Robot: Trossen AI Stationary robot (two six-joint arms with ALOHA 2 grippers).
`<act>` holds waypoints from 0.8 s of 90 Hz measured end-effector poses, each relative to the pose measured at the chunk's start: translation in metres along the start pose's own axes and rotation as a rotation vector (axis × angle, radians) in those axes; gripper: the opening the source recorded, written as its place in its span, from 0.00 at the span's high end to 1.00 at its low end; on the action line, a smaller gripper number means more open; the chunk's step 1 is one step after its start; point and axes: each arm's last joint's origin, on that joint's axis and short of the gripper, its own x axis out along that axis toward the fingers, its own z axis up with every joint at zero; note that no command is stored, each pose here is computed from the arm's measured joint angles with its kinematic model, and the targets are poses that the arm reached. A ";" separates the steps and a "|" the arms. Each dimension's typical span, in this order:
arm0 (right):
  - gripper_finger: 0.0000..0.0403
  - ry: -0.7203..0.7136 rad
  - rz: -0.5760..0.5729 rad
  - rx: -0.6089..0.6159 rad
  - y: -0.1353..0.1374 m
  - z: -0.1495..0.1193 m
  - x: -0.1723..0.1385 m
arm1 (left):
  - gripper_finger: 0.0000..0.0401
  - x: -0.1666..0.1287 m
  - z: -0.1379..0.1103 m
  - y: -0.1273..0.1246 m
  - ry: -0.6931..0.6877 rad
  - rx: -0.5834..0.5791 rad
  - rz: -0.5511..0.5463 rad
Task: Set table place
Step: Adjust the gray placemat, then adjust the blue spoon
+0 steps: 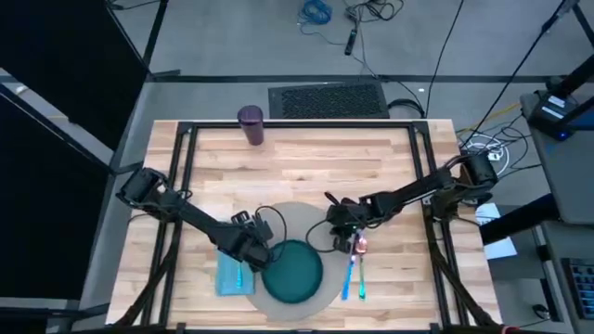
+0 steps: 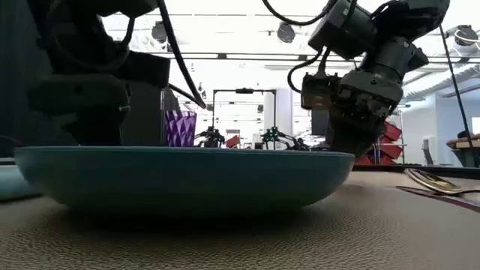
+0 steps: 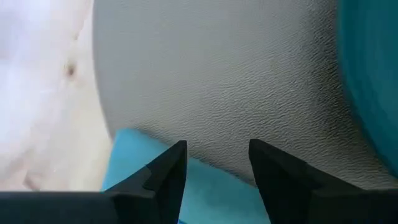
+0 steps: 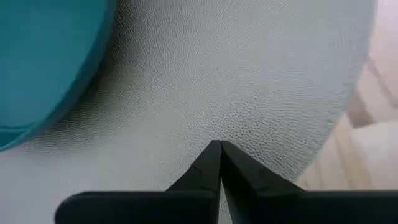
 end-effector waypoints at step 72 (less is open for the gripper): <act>1.00 -0.024 0.028 0.017 0.004 0.004 -0.012 | 0.60 -0.043 0.014 0.016 -0.175 0.002 0.079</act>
